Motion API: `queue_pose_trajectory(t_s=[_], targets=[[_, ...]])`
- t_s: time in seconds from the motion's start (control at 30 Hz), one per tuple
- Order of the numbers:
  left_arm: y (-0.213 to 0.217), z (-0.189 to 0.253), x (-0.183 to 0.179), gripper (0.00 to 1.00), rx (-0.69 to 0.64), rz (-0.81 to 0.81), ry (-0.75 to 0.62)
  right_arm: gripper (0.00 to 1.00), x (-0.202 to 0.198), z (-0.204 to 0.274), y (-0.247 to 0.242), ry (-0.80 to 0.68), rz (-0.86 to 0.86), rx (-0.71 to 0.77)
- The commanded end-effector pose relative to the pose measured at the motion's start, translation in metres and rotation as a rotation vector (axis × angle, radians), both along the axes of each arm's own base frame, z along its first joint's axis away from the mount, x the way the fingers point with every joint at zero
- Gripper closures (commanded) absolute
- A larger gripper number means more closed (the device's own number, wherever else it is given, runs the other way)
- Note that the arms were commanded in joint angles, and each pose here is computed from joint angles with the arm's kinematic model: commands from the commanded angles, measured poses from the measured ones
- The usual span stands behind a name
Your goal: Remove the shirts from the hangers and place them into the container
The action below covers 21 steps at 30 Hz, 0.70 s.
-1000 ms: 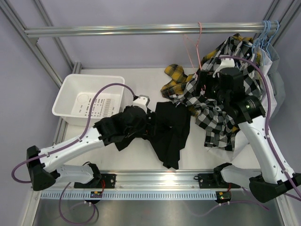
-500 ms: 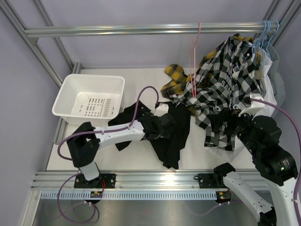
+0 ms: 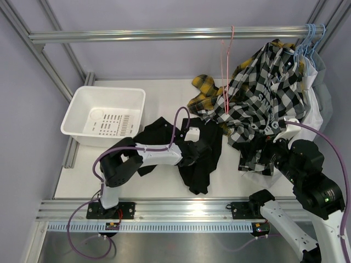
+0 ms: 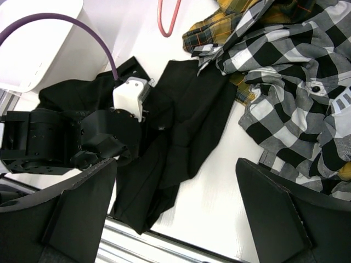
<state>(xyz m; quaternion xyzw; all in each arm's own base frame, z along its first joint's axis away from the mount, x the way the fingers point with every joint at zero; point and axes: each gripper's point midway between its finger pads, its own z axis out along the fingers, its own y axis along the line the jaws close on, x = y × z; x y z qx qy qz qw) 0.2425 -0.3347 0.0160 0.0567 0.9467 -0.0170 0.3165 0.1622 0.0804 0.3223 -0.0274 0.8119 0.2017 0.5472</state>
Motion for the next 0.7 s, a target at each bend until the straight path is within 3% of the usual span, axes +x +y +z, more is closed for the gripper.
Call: queue_pose_trajectory(t_s=[0.0, 0.03, 0.07, 0.2, 0.43, 0.5, 0.67], targets=[[0.011, -0.03, -0.011, 0.85, 0.016, 0.02, 0.052, 0.0, 0.001, 0.002, 0.008, -0.014, 0.049, 0.004], [0.017, -0.033, -0.015, 0.96, 0.028, 0.016, 0.057, 0.01, 0.001, 0.003, 0.008, -0.013, 0.049, 0.002], [0.019, -0.03, -0.015, 1.0, 0.026, 0.016, 0.053, 0.01, 0.002, 0.002, 0.009, -0.012, 0.053, -0.002], [0.031, 0.014, -0.011, 1.0, 0.021, -0.002, -0.019, 0.01, 0.003, 0.002, 0.01, -0.007, 0.06, -0.01], [0.068, 0.201, 0.01, 1.0, 0.003, 0.032, -0.284, 0.01, 0.006, 0.007, 0.007, -0.023, 0.057, -0.047], [0.09, 0.265, 0.017, 1.0, -0.005, 0.038, -0.403, 0.01, 0.009, 0.005, 0.005, -0.017, 0.049, -0.063], [0.171, 0.362, 0.037, 1.0, 0.022, 0.175, -0.569, 0.01, 0.013, 0.008, 0.008, -0.019, 0.053, -0.06]])
